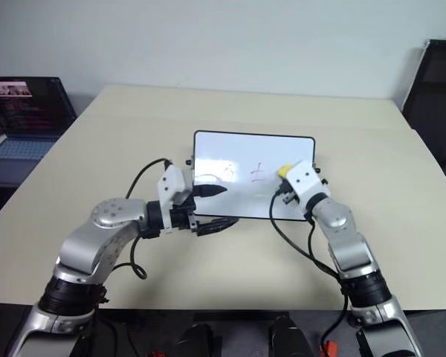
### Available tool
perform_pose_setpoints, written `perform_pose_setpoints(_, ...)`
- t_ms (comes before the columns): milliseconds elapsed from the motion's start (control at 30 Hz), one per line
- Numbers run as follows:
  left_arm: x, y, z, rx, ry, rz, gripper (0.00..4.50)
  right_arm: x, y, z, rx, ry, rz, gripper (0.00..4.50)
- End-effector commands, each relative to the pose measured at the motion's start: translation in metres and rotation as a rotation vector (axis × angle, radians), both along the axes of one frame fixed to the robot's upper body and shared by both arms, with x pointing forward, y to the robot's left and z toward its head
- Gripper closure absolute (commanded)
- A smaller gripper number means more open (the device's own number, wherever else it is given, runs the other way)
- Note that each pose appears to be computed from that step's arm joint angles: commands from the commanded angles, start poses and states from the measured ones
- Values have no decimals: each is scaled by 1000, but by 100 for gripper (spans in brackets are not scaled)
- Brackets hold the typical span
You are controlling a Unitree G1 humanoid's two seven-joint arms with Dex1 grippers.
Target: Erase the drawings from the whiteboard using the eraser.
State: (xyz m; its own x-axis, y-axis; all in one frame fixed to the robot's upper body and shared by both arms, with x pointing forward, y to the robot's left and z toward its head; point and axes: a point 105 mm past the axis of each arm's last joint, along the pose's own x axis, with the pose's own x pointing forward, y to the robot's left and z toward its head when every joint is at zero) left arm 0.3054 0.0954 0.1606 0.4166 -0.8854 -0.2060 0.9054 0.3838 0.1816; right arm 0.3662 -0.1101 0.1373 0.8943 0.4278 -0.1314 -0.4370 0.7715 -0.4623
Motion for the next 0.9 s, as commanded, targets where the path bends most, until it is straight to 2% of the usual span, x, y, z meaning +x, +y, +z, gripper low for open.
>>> perform_pose_setpoints(33,-3,-3,14,-20,-56,-19,0,-8,-7,-33,-55,155,4,338)
perform_pose_setpoints(100,-3,-4,14,-20,-56,-20,0,-8,-7,-31,-67,142,6,338)
perform_pose_setpoints(233,-4,-4,14,-22,-52,-28,0,13,-26,8,-51,-65,-156,338)
perform_pose_setpoints(300,-4,-5,14,-23,-49,-31,0,17,-30,16,-47,-106,-185,338)
perform_pose_setpoints(433,-6,-6,14,-26,-44,-41,0,19,-30,13,-52,-83,-183,338)
perform_pose_setpoints(667,-6,-6,14,-26,-45,-42,0,-4,-23,-27,-108,165,-60,338)
perform_pose_setpoints(767,-6,-7,15,-26,-46,-42,0,-9,-23,-27,-140,177,-37,338)
perform_pose_setpoints(900,-6,-7,15,-27,-46,-45,0,1,-25,-11,-160,92,-75,338)
